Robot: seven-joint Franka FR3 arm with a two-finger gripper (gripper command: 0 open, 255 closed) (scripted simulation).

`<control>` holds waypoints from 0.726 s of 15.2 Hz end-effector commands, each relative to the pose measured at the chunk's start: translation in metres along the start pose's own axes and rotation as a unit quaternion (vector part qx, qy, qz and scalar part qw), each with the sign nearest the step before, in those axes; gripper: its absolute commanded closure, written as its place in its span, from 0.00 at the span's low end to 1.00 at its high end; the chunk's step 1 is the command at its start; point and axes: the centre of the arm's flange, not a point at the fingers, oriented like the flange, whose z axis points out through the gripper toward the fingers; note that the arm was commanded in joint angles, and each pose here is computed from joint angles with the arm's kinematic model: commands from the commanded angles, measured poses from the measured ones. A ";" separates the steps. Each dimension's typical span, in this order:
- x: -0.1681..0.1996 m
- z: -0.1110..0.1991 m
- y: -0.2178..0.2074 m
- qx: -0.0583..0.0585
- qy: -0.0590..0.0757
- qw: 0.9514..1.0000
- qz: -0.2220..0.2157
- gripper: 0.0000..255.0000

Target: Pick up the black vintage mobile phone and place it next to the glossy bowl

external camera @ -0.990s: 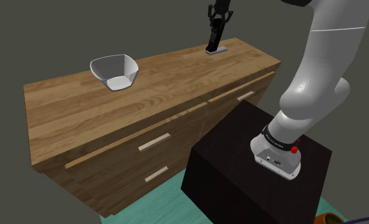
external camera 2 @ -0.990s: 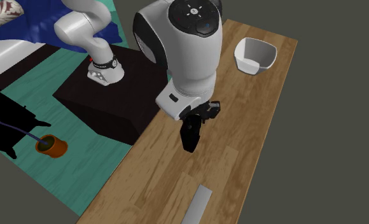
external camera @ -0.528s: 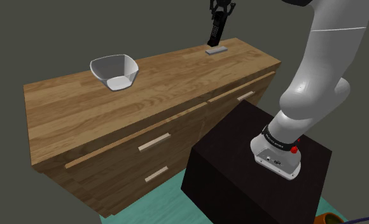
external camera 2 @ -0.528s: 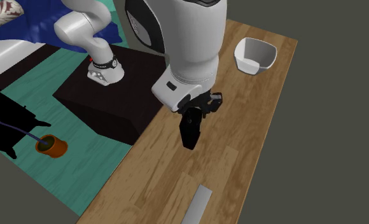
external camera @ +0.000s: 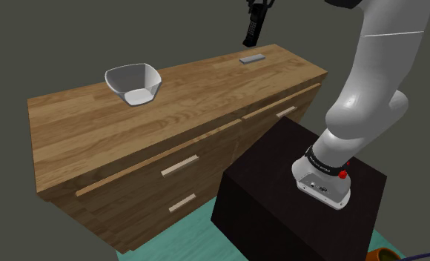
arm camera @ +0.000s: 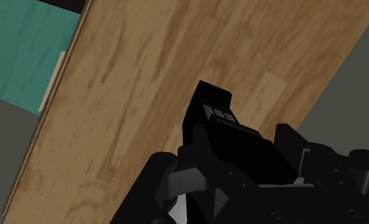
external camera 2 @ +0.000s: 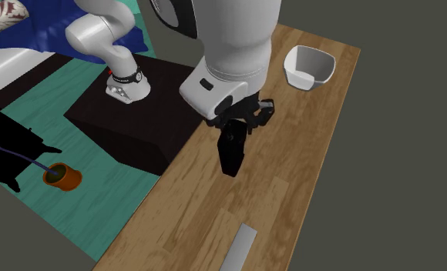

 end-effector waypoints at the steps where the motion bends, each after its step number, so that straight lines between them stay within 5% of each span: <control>1: -0.013 -0.007 -0.004 0.000 0.000 1.000 0.000 1.00; 11: -0.135 -0.042 -0.040 0.000 0.000 1.000 0.000 1.00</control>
